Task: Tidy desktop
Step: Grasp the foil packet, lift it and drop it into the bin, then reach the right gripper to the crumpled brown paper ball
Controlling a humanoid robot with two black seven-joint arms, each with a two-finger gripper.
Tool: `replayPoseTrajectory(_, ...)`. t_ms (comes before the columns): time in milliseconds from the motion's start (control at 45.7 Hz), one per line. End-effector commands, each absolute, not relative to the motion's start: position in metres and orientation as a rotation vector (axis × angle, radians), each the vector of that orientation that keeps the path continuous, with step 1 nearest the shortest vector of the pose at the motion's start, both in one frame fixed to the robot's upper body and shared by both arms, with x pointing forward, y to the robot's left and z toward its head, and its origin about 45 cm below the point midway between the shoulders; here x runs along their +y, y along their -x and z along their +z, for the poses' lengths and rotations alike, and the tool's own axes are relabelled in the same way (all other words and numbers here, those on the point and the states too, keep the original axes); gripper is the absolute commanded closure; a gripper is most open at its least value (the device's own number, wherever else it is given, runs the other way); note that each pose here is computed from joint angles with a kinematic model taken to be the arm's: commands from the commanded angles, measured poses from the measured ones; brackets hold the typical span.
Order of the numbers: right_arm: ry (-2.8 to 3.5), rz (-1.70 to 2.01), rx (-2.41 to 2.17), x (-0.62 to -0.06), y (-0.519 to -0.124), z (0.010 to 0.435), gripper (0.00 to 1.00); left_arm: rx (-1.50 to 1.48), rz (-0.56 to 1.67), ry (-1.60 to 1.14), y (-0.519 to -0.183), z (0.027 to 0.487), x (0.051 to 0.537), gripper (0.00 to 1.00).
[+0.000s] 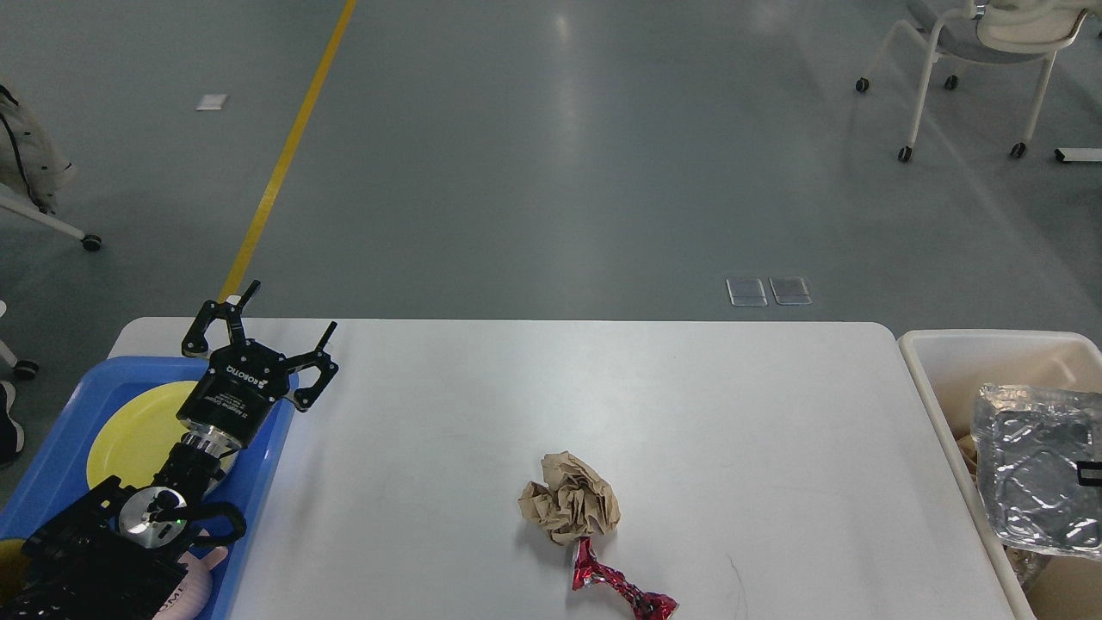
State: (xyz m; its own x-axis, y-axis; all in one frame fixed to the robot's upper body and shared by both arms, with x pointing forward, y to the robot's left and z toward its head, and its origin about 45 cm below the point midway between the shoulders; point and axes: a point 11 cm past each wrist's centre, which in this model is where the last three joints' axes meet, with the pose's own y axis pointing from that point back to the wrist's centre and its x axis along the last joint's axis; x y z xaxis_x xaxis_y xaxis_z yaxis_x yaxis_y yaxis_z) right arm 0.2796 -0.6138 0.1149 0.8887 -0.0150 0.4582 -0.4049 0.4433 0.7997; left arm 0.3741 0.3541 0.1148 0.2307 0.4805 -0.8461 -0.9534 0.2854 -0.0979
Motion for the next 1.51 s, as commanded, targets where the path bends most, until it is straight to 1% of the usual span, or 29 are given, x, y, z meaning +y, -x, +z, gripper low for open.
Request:
replayPoseTrajectory(0, -1.109, 0.239, -0.446, -0.612, -0.280, 0.115, 0.00, 0.807, 1.112, 0.718, -0.374, 0.115, 0.354, 0.01)
replayPoseTrajectory(219, -1.137, 0.238, -0.478, -0.605, -0.294, 0.125, 0.00, 0.807, 1.112, 0.720, -0.374, 0.115, 0.354, 0.01)
replayPoseTrajectory(328, -1.194, 0.221, -0.565, -0.600, -0.320, 0.169, 0.00, 0.807, 1.112, 0.720, -0.374, 0.115, 0.354, 0.01)
replayPoseTrajectory(394, -1.264, 0.210, -0.580, -0.583, -0.334, 0.204, 0.00, 0.807, 1.112, 0.720, -0.374, 0.115, 0.354, 0.01)
replayPoseTrajectory(460, -1.354, 0.236, -0.569, -0.549, -0.355, 0.257, 0.00, 0.807, 1.112, 0.720, -0.374, 0.115, 0.354, 0.01)
replayPoseTrajectory(525, -1.491, 0.244, -0.530, -0.497, -0.365, 0.306, 0.00, 0.807, 1.112, 0.720, -0.374, 0.115, 0.354, 0.01)
replayPoseTrajectory(613, -1.684, 0.260, -0.432, -0.416, -0.364, 0.379, 0.00, 0.808, 1.113, 0.719, -0.374, 0.114, 0.354, 0.01)
replayPoseTrajectory(679, -1.781, 0.296, -0.317, -0.363, -0.351, 0.429, 0.00, 0.808, 1.113, 0.719, -0.374, 0.114, 0.354, 0.01)
replayPoseTrajectory(766, -1.866, 0.355, -0.152, -0.305, -0.331, 0.467, 0.00, 0.807, 1.114, 0.719, -0.374, 0.115, 0.355, 0.01)
replayPoseTrajectory(876, -1.966, 0.425, -0.074, -0.259, -0.322, 0.490, 0.00, 0.809, 1.112, 0.718, -0.374, 0.114, 0.354, 0.01)
replayPoseTrajectory(941, -1.963, 0.401, -0.042, -0.247, -0.324, 0.484, 0.00, 0.809, 1.112, 0.718, -0.374, 0.114, 0.354, 0.01)
replayPoseTrajectory(985, -1.950, 0.361, -0.011, -0.243, -0.326, 0.467, 0.00, 0.809, 1.112, 0.718, -0.374, 0.114, 0.354, 0.01)
replayPoseTrajectory(1094, -1.911, 0.351, -0.009, -0.235, -0.345, 0.404, 0.00, 0.809, 1.112, 0.718, -0.374, 0.114, 0.354, 0.01)
replayPoseTrajectory(1160, -1.905, 0.336, 0.005, -0.224, -0.349, 0.353, 0.00, 0.808, 1.113, 0.719, -0.374, 0.114, 0.354, 0.01)
replayPoseTrajectory(1313, -1.990, 0.160, -0.051, -0.175, -0.333, 0.252, 0.00, 0.807, 1.112, 0.718, -0.374, 0.115, 0.354, 0.01)
replayPoseTrajectory(1401, -1.984, 0.166, -0.089, -0.136, -0.329, 0.209, 0.00, 0.807, 1.112, 0.718, -0.374, 0.115, 0.354, 0.01)
replayPoseTrajectory(1488, -1.939, 0.195, -0.098, -0.116, -0.326, 0.171, 0.00, 0.807, 1.112, 0.718, -0.374, 0.115, 0.354, 0.01)
